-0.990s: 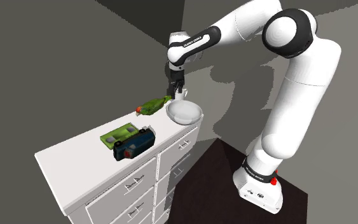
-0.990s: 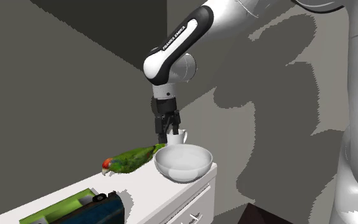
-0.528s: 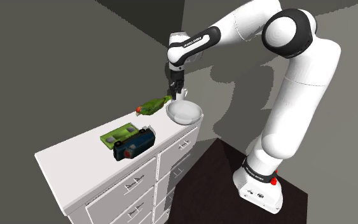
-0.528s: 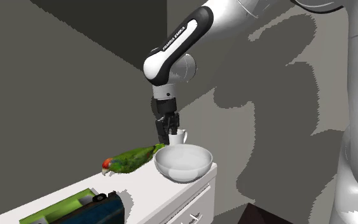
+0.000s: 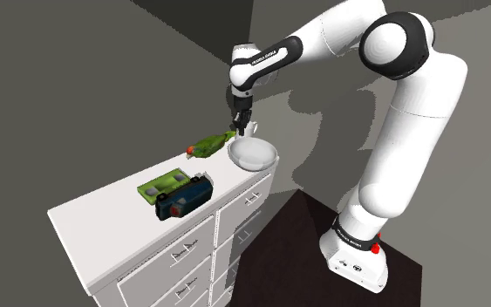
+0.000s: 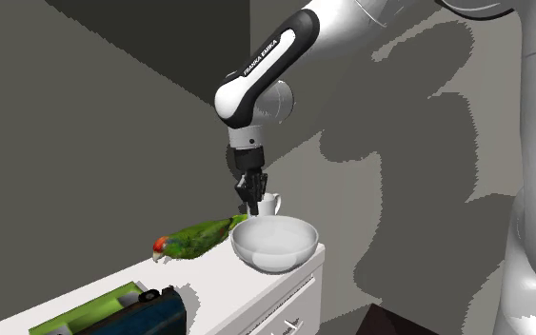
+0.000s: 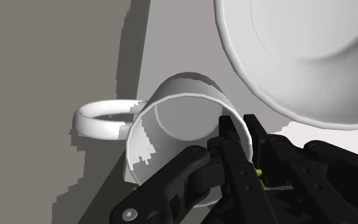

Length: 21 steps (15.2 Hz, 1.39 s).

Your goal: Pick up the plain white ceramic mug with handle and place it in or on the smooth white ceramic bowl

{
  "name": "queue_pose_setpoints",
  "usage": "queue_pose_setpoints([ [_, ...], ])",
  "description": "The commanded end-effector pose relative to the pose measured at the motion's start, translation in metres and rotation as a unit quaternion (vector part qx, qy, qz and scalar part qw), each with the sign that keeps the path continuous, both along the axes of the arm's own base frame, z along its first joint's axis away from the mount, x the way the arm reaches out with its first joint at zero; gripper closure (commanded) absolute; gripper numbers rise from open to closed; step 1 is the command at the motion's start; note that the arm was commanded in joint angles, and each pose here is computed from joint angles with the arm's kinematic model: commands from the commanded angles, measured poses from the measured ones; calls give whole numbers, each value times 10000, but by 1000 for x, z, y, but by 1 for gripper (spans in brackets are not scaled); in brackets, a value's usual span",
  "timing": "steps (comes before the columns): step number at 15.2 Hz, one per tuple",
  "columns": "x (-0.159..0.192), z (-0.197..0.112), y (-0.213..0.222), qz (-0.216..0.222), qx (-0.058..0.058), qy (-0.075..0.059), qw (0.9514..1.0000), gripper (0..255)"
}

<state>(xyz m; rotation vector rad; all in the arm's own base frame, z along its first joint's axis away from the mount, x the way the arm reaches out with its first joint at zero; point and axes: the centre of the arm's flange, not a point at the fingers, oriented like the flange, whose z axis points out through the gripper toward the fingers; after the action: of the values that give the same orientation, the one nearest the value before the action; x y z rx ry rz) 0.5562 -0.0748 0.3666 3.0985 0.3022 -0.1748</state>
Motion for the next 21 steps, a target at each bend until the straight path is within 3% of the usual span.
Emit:
queue_pose_setpoints([
  [1,0,0,0,-1,-1,0,10000,255],
  [21,0,106,0,-1,-1,0,10000,255],
])
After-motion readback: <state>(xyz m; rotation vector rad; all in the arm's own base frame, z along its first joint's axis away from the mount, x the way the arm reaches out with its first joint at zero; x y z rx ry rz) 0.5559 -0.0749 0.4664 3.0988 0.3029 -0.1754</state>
